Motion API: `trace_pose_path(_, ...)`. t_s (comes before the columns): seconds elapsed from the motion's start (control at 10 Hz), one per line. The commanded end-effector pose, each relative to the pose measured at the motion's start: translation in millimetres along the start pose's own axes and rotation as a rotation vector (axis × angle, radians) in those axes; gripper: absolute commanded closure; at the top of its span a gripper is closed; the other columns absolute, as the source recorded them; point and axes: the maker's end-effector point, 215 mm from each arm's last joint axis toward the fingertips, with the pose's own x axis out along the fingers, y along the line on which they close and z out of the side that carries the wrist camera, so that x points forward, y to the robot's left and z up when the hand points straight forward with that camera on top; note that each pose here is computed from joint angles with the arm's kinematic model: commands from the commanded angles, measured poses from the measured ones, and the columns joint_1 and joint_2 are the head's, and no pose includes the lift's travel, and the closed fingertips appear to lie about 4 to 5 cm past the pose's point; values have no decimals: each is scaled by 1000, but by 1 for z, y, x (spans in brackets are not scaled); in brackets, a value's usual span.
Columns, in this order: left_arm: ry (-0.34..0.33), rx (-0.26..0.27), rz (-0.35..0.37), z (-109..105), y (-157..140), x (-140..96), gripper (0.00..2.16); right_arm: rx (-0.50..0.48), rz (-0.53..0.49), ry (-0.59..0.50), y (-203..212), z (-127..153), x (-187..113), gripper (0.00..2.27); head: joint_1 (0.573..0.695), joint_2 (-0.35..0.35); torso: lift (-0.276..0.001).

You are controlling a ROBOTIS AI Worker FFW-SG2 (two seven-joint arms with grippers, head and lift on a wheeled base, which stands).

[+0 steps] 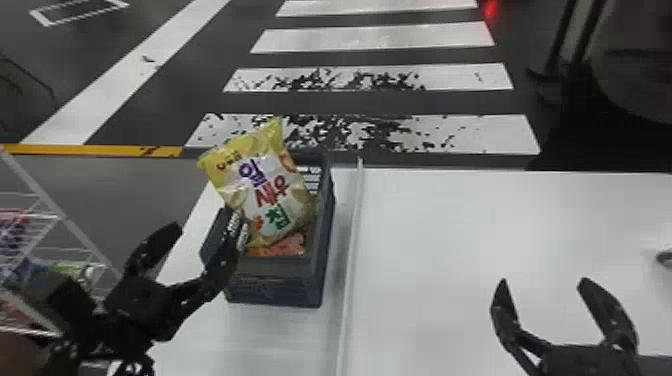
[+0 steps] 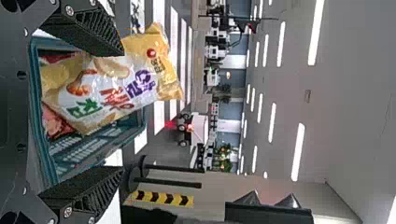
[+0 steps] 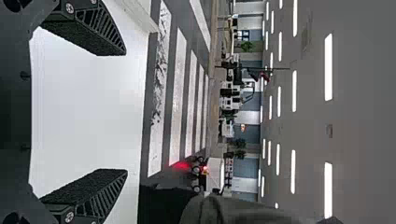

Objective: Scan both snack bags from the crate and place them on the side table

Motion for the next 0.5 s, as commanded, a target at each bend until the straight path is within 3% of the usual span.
trace_pose_path(0.0, 29, -32, 30, -5, 29, 11, 137, 1, 3, 12, 2, -3, 1, 97, 695, 173, -95)
trace_pose_path(0.3, 72, -107, 33, -12, 72, 42, 137, 0, 7, 44, 5, -12, 2, 100, 695, 234, -95)
trace_pose_path(0.4, 73, -105, 23, -8, 81, 53, 137, 0, 7, 47, 5, -13, 2, 100, 695, 239, -95)
